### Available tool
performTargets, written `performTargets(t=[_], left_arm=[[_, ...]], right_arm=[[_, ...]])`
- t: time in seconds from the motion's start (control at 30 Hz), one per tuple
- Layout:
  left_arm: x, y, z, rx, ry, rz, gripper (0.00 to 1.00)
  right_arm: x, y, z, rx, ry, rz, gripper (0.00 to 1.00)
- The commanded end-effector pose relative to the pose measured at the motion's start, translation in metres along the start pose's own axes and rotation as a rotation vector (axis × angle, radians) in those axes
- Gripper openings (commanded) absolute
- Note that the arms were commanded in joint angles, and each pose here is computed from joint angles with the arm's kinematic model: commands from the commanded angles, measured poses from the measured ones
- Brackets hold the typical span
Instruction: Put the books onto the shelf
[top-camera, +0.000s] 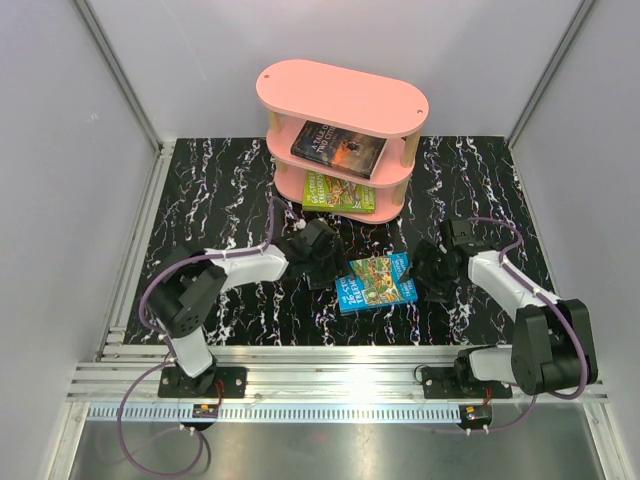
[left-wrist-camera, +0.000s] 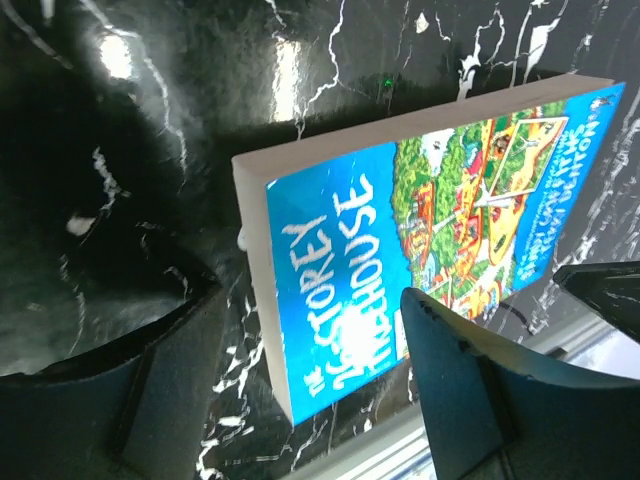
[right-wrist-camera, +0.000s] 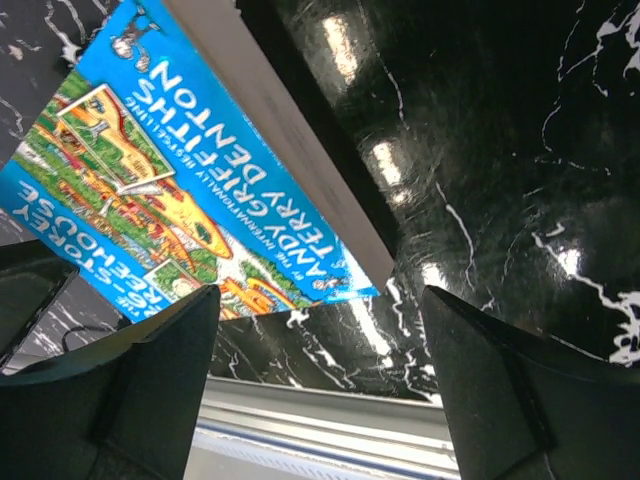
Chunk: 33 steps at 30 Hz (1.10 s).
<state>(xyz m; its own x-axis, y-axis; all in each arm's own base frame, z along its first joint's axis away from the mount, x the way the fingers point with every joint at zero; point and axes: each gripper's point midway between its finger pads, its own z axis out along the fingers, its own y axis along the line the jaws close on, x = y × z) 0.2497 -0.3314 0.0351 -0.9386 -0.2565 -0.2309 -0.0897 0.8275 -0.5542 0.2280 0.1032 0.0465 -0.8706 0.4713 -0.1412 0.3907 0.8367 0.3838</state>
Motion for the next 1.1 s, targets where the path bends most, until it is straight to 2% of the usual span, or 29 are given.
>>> performTargets(t=[0.0,0.23,0.37,0.47,0.53,0.63,0.87,0.97,1.07], left_arm=[[0.003,-0.008,0.011,0.006,0.021,0.013,0.73],[0.012,0.003,0.024,-0.017,0.043,0.007,0.73],[0.016,0.001,0.033,-0.008,0.068,0.022,0.65],[0.018,-0.009,0.036,0.029,0.083,0.036,0.57],[0.019,-0.018,0.036,0.063,0.088,0.039,0.57],[0.021,-0.038,0.031,0.139,0.093,0.04,0.55],[0.013,-0.087,0.009,0.292,0.059,0.052,0.46],[0.007,-0.108,-0.005,0.334,0.045,0.053,0.45],[0.003,-0.125,-0.016,0.365,0.031,0.06,0.32]], right_arm=[[-0.01,0.002,0.012,-0.026,-0.043,0.01,0.89],[-0.008,0.001,0.042,-0.046,0.002,0.041,0.89],[-0.004,0.01,0.052,-0.111,0.03,0.065,0.85],[0.003,0.014,0.055,-0.152,0.053,0.072,0.71],[0.01,0.014,0.055,-0.172,0.068,0.072,0.57],[0.013,0.021,0.046,-0.224,0.064,0.068,0.47],[0.01,0.043,0.012,-0.336,0.008,0.046,0.39],[0.014,0.043,0.007,-0.342,0.015,0.057,0.34],[0.021,0.039,0.005,-0.342,0.023,0.061,0.33]])
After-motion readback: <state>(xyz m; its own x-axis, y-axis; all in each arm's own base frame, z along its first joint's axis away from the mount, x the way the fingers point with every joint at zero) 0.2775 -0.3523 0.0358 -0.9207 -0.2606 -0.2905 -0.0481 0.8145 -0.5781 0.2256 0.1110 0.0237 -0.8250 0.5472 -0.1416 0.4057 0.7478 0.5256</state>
